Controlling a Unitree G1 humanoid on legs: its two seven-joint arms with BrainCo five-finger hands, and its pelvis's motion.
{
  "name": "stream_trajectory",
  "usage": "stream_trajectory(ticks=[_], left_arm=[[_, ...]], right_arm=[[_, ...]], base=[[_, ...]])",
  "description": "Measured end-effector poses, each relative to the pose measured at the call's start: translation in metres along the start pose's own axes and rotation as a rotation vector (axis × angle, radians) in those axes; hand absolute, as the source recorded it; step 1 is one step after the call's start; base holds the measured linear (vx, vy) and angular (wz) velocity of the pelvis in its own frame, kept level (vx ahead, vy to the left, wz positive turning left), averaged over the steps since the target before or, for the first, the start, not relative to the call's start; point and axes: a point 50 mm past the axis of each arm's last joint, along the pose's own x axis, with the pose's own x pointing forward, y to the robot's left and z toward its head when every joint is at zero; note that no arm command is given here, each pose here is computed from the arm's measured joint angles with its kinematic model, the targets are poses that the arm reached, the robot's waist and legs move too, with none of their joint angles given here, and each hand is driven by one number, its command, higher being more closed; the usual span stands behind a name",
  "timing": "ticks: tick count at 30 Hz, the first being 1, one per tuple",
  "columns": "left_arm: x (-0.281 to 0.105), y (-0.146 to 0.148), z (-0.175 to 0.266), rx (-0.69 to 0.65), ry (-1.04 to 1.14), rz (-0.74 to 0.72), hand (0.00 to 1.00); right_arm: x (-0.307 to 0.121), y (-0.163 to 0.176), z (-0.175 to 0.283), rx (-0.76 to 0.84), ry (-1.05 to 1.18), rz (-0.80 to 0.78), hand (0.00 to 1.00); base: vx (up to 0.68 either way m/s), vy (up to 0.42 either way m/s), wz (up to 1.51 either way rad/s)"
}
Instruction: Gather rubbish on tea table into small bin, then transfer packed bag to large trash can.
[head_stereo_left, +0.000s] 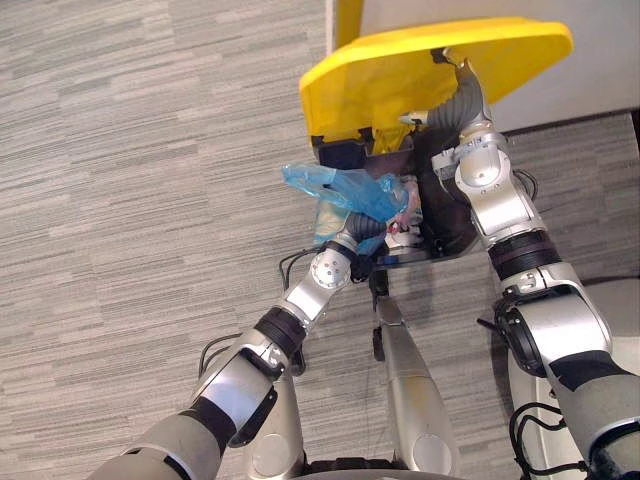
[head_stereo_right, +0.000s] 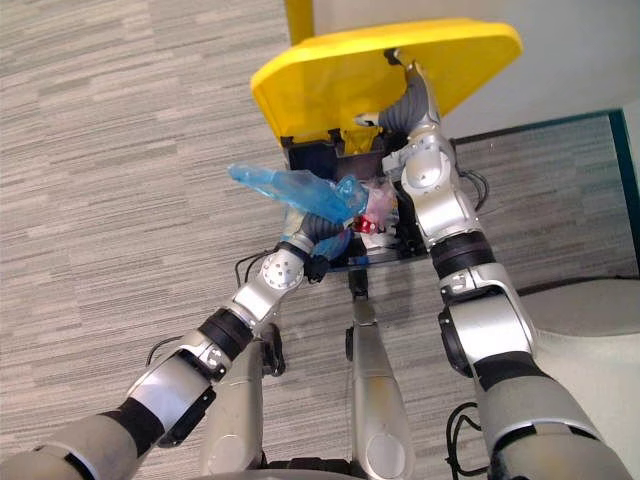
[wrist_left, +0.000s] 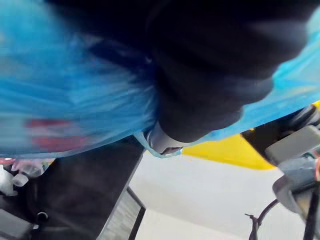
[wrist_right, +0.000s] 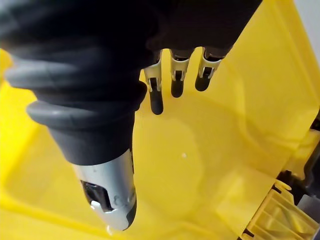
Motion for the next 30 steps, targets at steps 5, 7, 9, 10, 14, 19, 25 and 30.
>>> stream_trajectory(ticks=[5, 7, 9, 10, 14, 19, 25, 30], left_arm=[[0.007, -0.003, 0.011, 0.027, -0.024, -0.009, 1.0], [0.01, -0.002, 0.013, 0.045, -0.024, -0.008, 1.0], [0.011, 0.002, 0.011, 0.058, -0.011, 0.007, 1.0], [0.011, 0.003, 0.01, 0.061, -0.01, 0.013, 1.0], [0.014, 0.012, 0.007, 0.058, 0.019, 0.06, 0.0], [0.016, 0.024, 0.002, 0.108, 0.066, 0.105, 0.0], [0.015, 0.026, -0.004, 0.189, 0.098, 0.106, 0.0], [0.015, 0.025, -0.005, 0.224, 0.096, 0.095, 0.0]], right_arm=[[0.0, 0.008, 0.018, 0.037, -0.066, 0.008, 0.0], [-0.001, 0.013, 0.024, 0.045, -0.087, 0.021, 0.0], [-0.002, 0.018, 0.028, 0.062, -0.095, 0.028, 0.0], [-0.001, 0.019, 0.029, 0.067, -0.097, 0.029, 0.0], [0.0, 0.022, 0.037, 0.085, -0.115, 0.032, 0.0], [0.004, 0.022, 0.046, 0.099, -0.139, 0.029, 0.0], [0.004, 0.026, 0.049, 0.114, -0.146, 0.035, 0.0], [0.003, 0.025, 0.052, 0.117, -0.159, 0.034, 0.0]], base=[[0.02, -0.024, -0.1], [0.02, -0.026, -0.15], [0.02, -0.013, -0.12], [0.02, -0.012, -0.07], [0.02, -0.018, -0.07], [0.01, -0.02, -0.05], [0.0, -0.016, 0.0], [0.0, -0.014, 0.0]])
